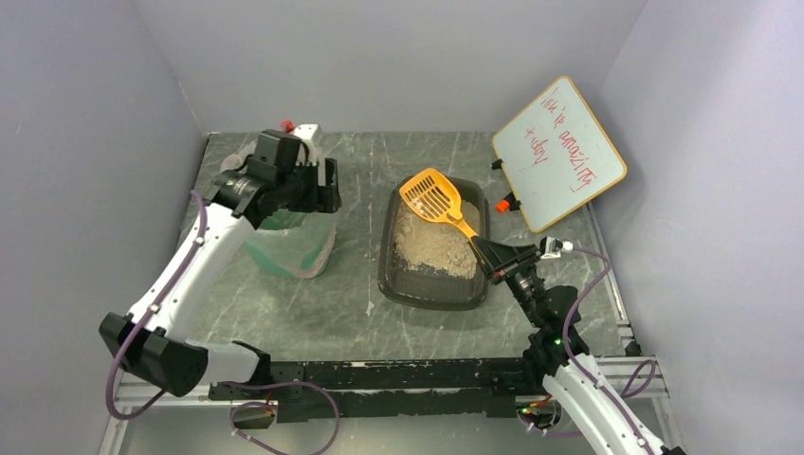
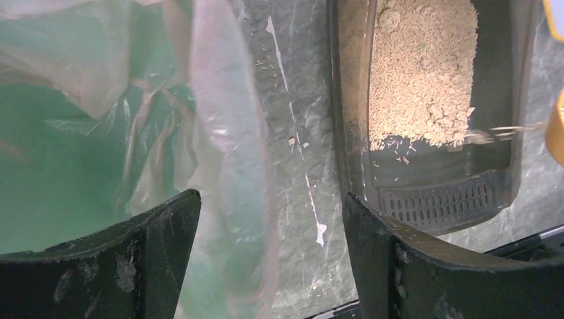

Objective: Clean the litter box

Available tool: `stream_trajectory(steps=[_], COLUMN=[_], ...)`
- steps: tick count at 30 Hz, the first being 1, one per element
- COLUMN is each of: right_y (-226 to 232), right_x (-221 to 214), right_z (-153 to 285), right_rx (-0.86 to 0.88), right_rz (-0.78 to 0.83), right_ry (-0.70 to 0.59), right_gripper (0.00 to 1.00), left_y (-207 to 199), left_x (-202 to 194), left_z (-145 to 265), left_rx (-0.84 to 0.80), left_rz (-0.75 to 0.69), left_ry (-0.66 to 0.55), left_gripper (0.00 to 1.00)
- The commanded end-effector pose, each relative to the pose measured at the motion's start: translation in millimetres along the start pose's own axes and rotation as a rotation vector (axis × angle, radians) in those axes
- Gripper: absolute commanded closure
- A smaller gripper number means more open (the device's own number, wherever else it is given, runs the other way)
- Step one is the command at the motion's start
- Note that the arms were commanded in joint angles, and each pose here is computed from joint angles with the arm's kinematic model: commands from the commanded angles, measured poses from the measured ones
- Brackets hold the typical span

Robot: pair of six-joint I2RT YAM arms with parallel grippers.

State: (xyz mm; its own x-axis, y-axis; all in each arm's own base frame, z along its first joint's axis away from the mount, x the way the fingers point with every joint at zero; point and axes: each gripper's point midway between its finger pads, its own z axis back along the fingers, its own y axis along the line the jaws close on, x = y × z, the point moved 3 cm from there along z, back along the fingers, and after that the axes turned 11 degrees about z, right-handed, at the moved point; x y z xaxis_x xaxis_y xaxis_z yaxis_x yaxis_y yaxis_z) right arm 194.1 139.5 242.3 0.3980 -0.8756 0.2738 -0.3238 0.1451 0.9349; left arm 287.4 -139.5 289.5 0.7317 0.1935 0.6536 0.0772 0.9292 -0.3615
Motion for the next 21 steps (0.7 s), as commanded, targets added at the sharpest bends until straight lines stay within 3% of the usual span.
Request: stream_trajectory(steps=[1, 3, 4, 8, 16, 18, 21], right_y=[32, 31, 37, 42, 43, 42, 52], right_x=[10, 8, 13, 17, 11, 20, 15], right_z=[2, 0, 2, 3, 6, 9, 10], right_rx=[0.091, 0.043, 0.066, 0.022, 0.039, -0.006, 0.061], right_rz=[0.035, 0.068, 0.087, 0.142, 0.119, 0.150, 0.133], right_ry=[-0.036, -0.004, -0.036, -0.042, -0.004, -0.053, -0.025], right_gripper=[1.00, 1.00, 1.00, 1.00, 1.00, 1.00, 1.00], left_y=[-14, -17, -23, -35, -64, -69, -79], left_x=[8, 5, 0, -3, -5, -5, -4], left_z=[-11, -17, -22, -26, -23, -21, -18], left_rx=[0.000, -0.004, -0.016, -0.057, -0.168, -0.184, -0.212], left_rz=[-0.023, -0.029, -0.035, -0.031, -0.018, -0.018, -0.013], left_ry=[-0.042, -0.028, -0.008, 0.011, 0.035, 0.037, 0.032], left_gripper=[0.20, 0.27, 0.38, 0.50, 0.64, 0.65, 0.66])
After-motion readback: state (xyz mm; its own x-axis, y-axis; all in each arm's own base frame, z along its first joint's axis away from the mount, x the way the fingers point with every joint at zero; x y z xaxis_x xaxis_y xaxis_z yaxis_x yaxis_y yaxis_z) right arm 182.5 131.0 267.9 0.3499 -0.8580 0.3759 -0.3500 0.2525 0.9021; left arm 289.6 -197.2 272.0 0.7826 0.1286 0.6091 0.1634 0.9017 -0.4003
